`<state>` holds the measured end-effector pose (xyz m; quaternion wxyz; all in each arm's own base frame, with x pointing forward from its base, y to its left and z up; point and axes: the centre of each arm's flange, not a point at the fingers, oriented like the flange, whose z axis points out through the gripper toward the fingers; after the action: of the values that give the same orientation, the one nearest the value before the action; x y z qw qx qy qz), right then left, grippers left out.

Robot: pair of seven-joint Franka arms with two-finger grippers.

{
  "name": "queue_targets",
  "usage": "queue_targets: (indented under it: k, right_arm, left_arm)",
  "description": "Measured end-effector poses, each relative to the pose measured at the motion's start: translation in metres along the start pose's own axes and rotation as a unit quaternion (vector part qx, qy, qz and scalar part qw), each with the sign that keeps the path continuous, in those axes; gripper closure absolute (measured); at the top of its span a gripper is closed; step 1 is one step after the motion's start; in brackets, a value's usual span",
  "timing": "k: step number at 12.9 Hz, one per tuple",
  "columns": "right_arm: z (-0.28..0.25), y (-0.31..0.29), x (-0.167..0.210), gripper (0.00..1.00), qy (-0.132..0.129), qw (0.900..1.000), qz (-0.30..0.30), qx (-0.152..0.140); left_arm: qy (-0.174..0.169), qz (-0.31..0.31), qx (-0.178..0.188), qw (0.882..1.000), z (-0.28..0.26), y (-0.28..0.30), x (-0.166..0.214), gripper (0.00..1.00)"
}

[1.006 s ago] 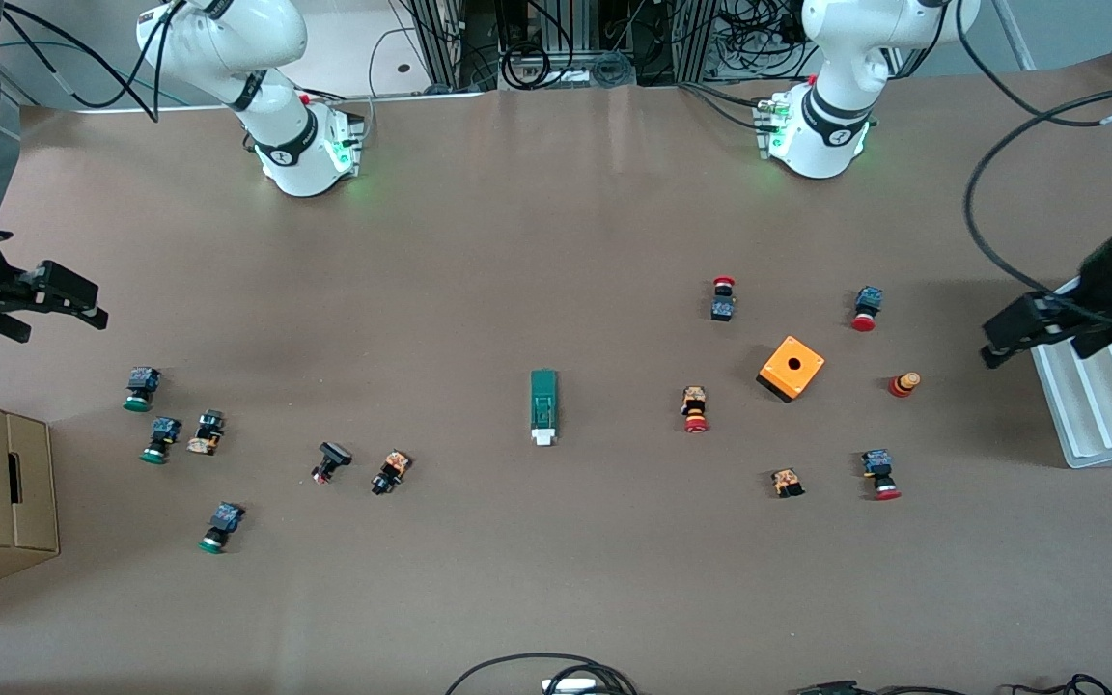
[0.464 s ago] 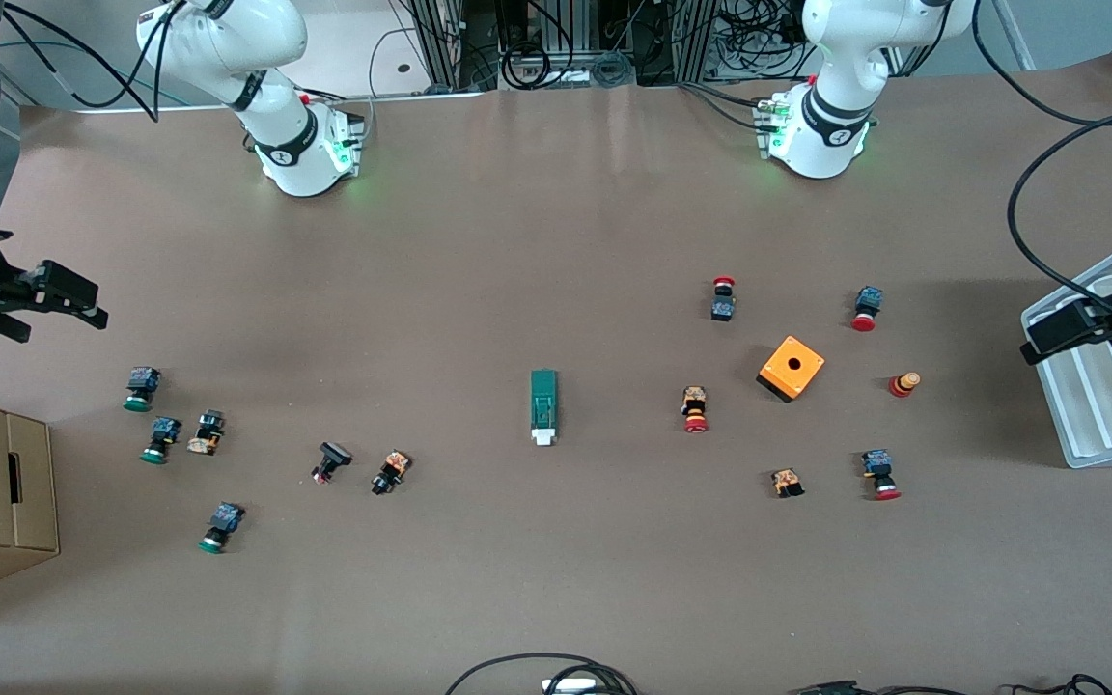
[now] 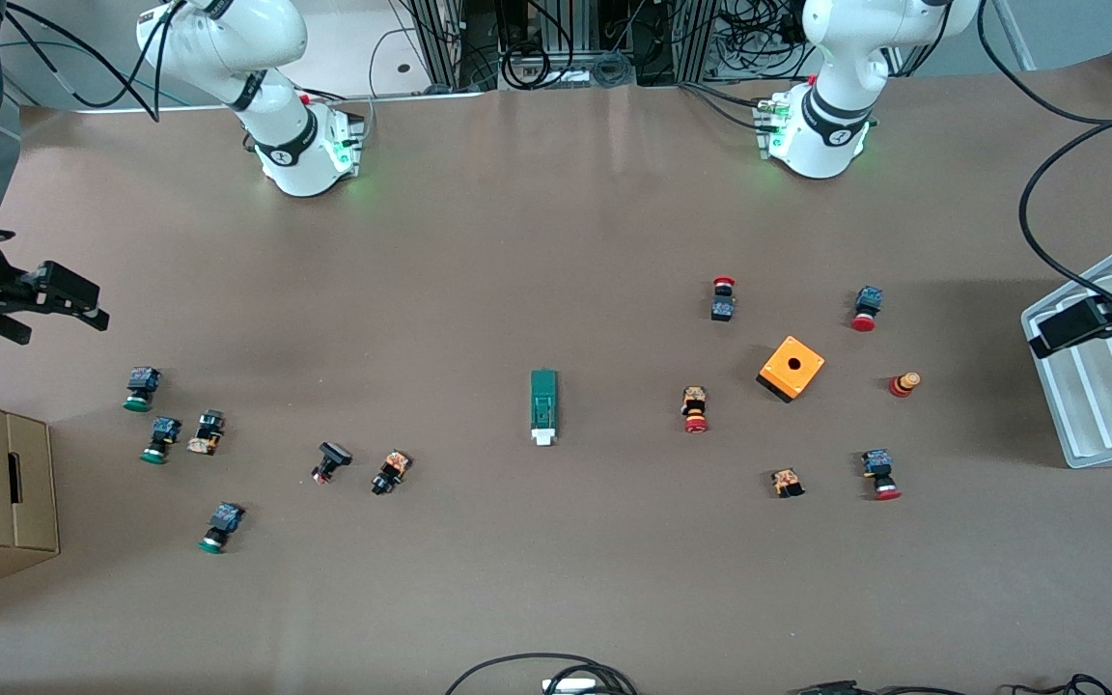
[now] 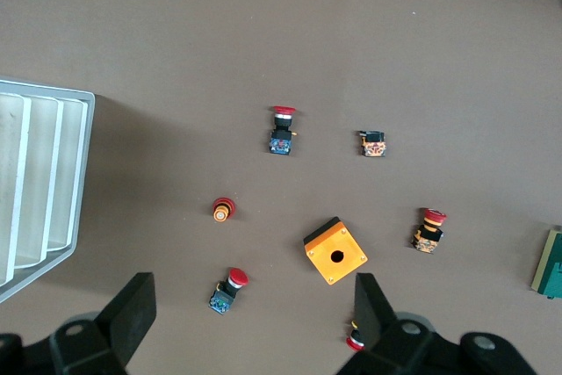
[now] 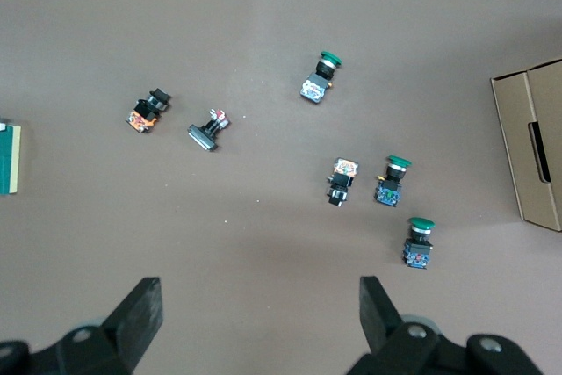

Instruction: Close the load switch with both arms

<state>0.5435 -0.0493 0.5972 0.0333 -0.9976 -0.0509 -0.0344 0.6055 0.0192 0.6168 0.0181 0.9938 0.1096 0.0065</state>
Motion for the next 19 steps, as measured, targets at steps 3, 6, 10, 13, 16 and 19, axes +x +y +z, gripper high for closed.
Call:
queue_targets:
  k: [3,6,10,13,16,19]
  right_arm:
    - [0.0,0.0,0.0,0.0,0.0,1.0,0.0,0.0]
    - [0.0,0.0,0.0,0.0,0.0,1.0,0.0,0.0]
    - [0.0,0.0,0.0,0.0,0.0,1.0,0.0,0.0]
    - [0.0,0.0,0.0,0.0,0.0,1.0,-0.001,0.0]
    - [0.0,0.0,0.0,0.0,0.0,1.0,-0.001,0.0]
    - [0.0,0.0,0.0,0.0,0.0,1.0,-0.001,0.0]
  left_arm:
    - [-0.001,-0.001,0.017,1.0,0.0,-0.004,-0.001,0.0]
    - [-0.04,-0.002,0.029,0.999,0.0,-0.009,-0.013,0.0]
    - [-0.027,0.002,0.026,0.999,-0.004,-0.005,-0.017,0.0]
    - [-0.006,0.008,0.022,1.0,0.001,-0.002,-0.03,0.0]
    - [-0.001,0.008,0.021,1.0,-0.002,-0.003,-0.033,0.0]
    - [-0.005,0.004,0.022,1.0,0.0,-0.007,-0.033,0.0]
